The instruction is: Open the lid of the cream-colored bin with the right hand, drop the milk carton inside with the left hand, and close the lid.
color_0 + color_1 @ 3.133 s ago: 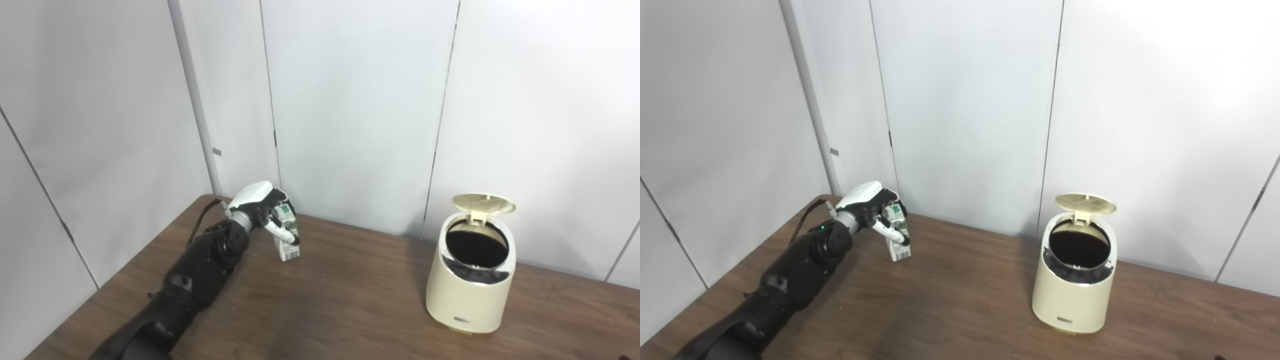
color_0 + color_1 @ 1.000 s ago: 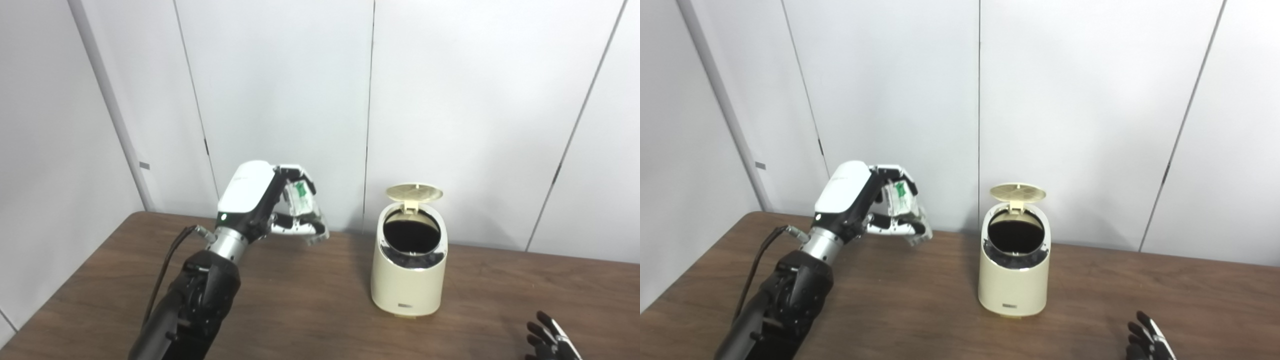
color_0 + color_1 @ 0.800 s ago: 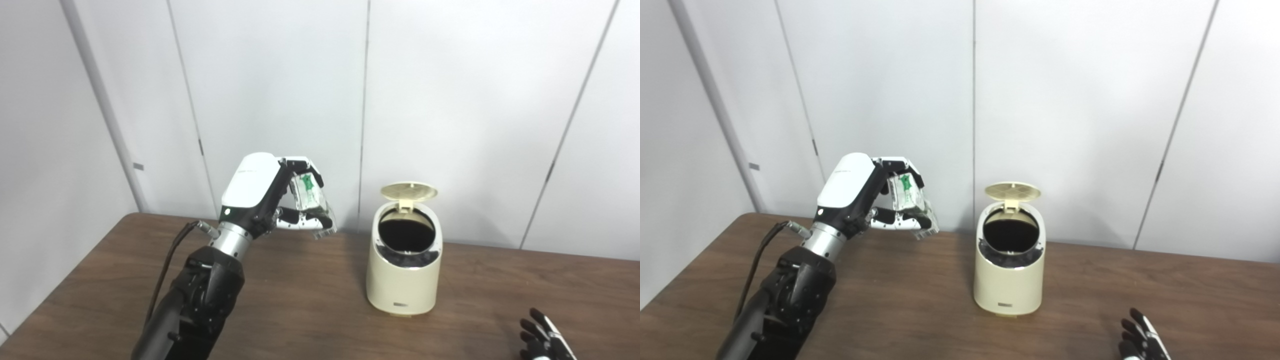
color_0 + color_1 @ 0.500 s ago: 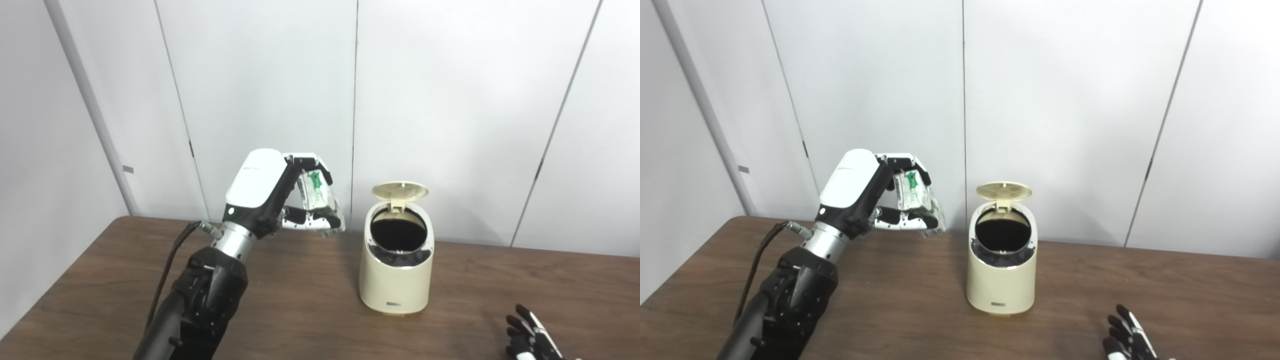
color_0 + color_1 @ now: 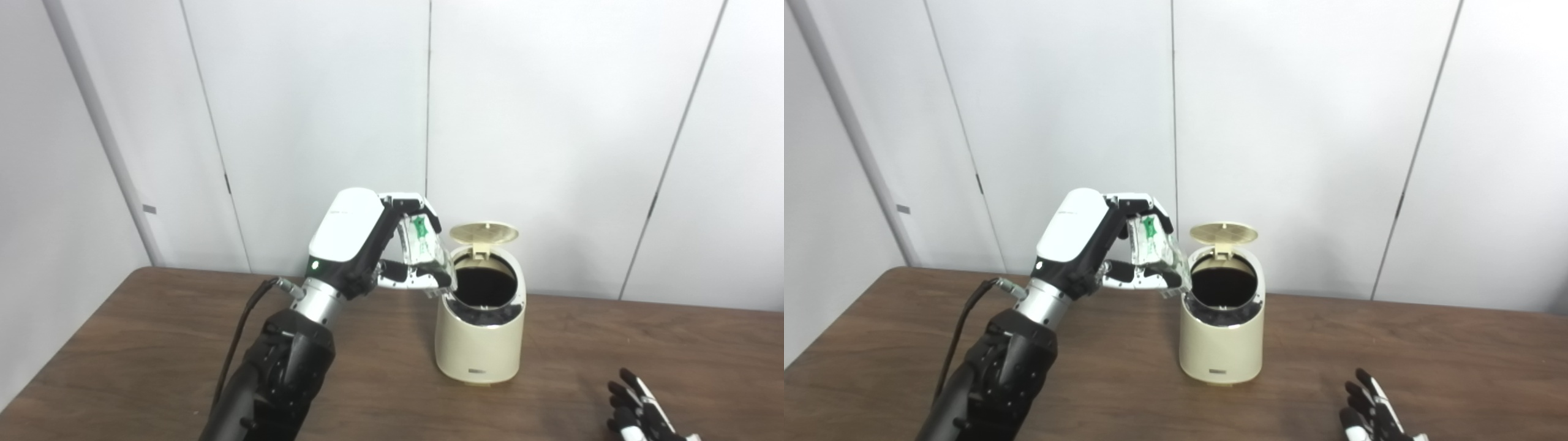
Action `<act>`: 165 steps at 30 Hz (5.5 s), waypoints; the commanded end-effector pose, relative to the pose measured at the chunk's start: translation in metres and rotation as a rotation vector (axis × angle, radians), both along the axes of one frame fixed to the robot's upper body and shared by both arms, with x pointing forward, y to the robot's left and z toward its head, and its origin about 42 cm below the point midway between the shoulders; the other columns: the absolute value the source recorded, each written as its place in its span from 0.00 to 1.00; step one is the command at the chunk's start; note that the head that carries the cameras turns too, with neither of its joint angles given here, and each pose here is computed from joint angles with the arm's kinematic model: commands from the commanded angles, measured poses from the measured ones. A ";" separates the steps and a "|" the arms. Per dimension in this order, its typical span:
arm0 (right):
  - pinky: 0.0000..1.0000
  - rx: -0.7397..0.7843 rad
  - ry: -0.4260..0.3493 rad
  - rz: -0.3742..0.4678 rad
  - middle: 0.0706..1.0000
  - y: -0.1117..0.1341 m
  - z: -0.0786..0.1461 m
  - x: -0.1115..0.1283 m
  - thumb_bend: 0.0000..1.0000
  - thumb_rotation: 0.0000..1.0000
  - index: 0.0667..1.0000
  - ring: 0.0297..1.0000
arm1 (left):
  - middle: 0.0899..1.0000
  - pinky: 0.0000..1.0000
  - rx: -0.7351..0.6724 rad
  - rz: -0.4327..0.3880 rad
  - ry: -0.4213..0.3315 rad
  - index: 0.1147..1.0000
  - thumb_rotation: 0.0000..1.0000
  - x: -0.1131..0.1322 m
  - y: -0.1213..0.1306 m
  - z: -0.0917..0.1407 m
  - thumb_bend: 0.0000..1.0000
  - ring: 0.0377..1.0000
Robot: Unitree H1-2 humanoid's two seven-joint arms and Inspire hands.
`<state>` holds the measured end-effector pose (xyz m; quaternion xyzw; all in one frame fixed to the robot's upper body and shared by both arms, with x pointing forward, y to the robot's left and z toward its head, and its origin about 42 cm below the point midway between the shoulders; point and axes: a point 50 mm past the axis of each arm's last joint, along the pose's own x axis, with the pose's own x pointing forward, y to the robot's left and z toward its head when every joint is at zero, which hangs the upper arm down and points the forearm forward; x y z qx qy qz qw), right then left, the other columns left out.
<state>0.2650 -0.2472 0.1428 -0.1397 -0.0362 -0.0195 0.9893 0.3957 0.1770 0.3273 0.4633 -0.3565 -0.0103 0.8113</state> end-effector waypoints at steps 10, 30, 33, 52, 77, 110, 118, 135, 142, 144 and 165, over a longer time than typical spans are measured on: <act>0.80 0.002 -0.080 -0.013 0.89 0.004 0.020 0.008 0.51 0.88 0.94 0.89 | 0.47 0.39 -0.037 -0.057 -0.131 0.43 0.00 0.019 -0.021 0.009 0.48 0.40; 0.76 -0.040 -0.079 -0.012 0.88 0.006 0.012 0.011 0.52 0.87 0.93 0.87 | 0.48 0.40 -0.101 -0.040 -0.228 0.41 0.00 0.053 -0.037 -0.014 0.48 0.42; 0.76 -0.032 -0.077 -0.015 0.88 0.007 0.011 0.012 0.53 0.87 0.93 0.87 | 0.50 0.41 -0.116 -0.046 -0.231 0.42 0.00 0.054 -0.042 -0.014 0.47 0.41; 0.78 -0.030 -0.072 -0.023 0.89 0.005 0.013 0.008 0.54 0.88 0.94 0.88 | 0.46 0.34 -0.165 -0.076 -0.194 0.42 0.00 0.051 -0.063 -0.034 0.47 0.39; 0.81 -0.008 -0.084 -0.022 0.90 0.005 0.017 0.009 0.52 0.87 0.94 0.89 | 0.47 0.36 0.096 -0.026 -0.279 0.42 0.00 0.049 -0.050 -0.044 0.48 0.47; 0.82 -0.012 -0.076 -0.017 0.87 0.000 0.014 0.011 0.49 0.87 0.94 0.88 | 0.64 0.55 0.154 0.024 -0.159 0.62 0.02 0.044 -0.050 -0.036 0.99 0.63; 0.82 -0.009 -0.079 -0.017 0.87 -0.001 0.013 0.011 0.51 0.88 0.94 0.89 | 0.48 0.39 -0.075 -0.077 -0.205 0.43 0.00 0.039 -0.045 -0.035 0.48 0.40; 0.80 -0.067 -0.108 -0.012 0.90 -0.005 0.018 0.011 0.53 0.90 0.96 0.89 | 0.46 0.33 -0.637 -0.117 0.114 0.42 0.00 -0.025 0.001 -0.025 0.48 0.43; 0.74 -0.178 -0.217 0.014 0.89 -0.004 0.048 0.027 0.52 0.92 0.92 0.87 | 0.45 0.46 -0.844 -0.021 0.348 0.43 0.00 -0.053 0.025 -0.054 0.51 0.52; 0.74 -0.187 -0.239 0.019 0.89 -0.003 0.057 0.032 0.53 0.92 0.91 0.87 | 0.56 0.47 -0.875 -0.023 0.405 0.43 0.05 -0.058 0.030 -0.065 0.51 0.54; 0.72 -0.328 -0.399 0.067 0.90 0.027 0.154 0.089 0.58 0.94 0.89 0.83 | 0.99 1.00 -0.870 0.018 0.720 1.00 0.88 -0.110 0.052 -0.179 0.54 0.99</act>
